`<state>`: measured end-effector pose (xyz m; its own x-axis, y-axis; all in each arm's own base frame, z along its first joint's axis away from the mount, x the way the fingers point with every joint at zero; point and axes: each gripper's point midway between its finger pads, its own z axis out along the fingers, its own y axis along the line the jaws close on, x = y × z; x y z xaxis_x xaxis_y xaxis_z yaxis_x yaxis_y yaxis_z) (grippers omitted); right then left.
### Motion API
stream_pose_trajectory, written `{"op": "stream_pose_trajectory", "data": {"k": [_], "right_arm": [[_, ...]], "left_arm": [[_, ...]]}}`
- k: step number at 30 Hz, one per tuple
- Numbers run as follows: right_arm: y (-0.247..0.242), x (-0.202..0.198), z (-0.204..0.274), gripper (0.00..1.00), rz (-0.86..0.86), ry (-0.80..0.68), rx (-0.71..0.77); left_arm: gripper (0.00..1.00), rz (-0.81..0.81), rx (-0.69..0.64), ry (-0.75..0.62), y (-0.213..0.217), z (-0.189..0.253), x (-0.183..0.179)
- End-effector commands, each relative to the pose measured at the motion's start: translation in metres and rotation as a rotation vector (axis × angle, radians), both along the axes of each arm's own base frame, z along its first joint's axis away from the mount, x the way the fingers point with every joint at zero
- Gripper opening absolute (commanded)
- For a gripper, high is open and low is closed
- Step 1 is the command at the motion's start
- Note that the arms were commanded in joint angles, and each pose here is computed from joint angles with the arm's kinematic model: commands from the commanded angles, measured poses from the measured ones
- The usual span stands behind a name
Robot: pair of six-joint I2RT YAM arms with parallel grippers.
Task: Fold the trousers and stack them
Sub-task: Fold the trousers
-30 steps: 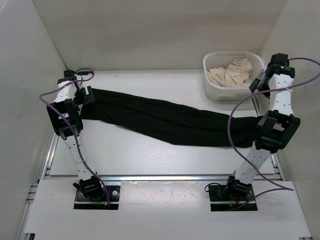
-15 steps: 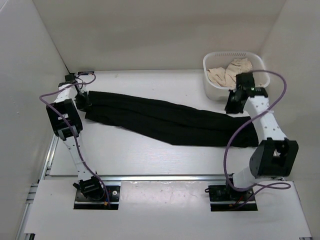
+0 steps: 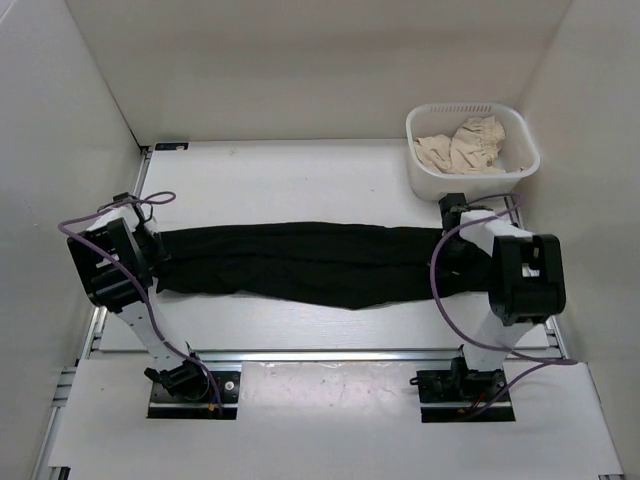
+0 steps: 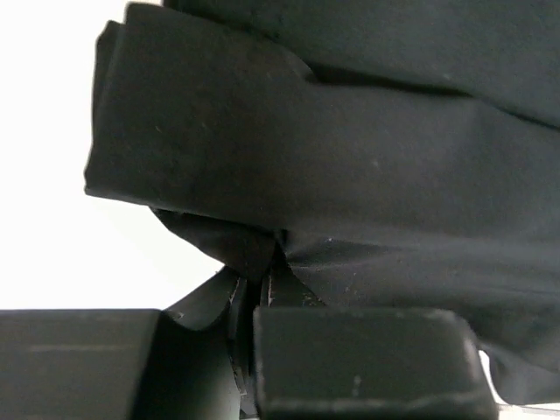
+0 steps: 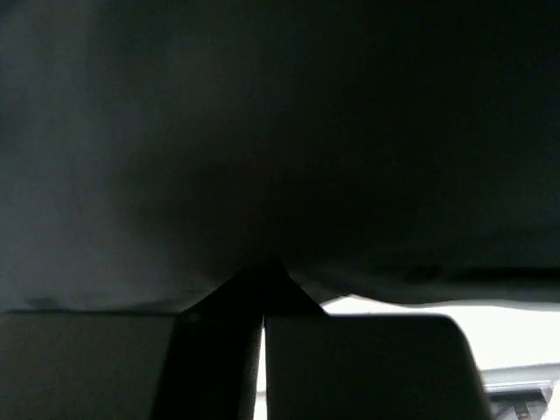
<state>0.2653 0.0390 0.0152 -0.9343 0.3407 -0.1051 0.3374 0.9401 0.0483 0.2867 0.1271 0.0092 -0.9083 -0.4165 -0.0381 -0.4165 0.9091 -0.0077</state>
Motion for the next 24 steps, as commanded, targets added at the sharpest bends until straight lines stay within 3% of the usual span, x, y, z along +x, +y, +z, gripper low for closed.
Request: {"op": "stream_pose_trajectory", "data": {"k": [1, 6, 11, 13, 16, 19, 20, 24], "right_arm": [[-0.004, 0.015, -0.016, 0.0, -0.042, 0.04, -0.012], [-0.03, -0.046, -0.03, 0.0, -0.124, 0.254, -0.095], [-0.025, -0.096, -0.009, 0.0, -0.155, 0.274, -0.066], [-0.022, -0.1, 0.006, 0.0, -0.165, 0.235, -0.035], [-0.023, -0.074, 0.041, 0.12, -0.123, 0.133, -0.028], [-0.027, -0.051, 0.073, 0.37, -0.058, 0.068, -0.038], [-0.024, -0.028, 0.096, 0.45, -0.014, -0.015, -0.038], [0.005, 0.008, 0.125, 0.59, 0.109, -0.102, -0.004]], "left_arm": [[0.14, 0.052, 0.068, 0.112, 0.021, -0.014, -0.042], [0.14, 0.123, 0.078, 0.142, 0.028, -0.01, -0.077], [0.14, 0.172, 0.121, 0.145, 0.032, 0.002, -0.107], [0.2, 0.182, 0.144, 0.157, 0.036, 0.003, -0.113], [0.42, 0.197, 0.167, 0.116, 0.047, 0.015, -0.102], [0.56, 0.203, 0.2, 0.059, 0.061, 0.04, -0.083], [0.57, 0.205, 0.207, 0.047, 0.064, 0.045, -0.079], [0.65, 0.208, 0.22, 0.003, 0.068, 0.065, -0.069]]}}
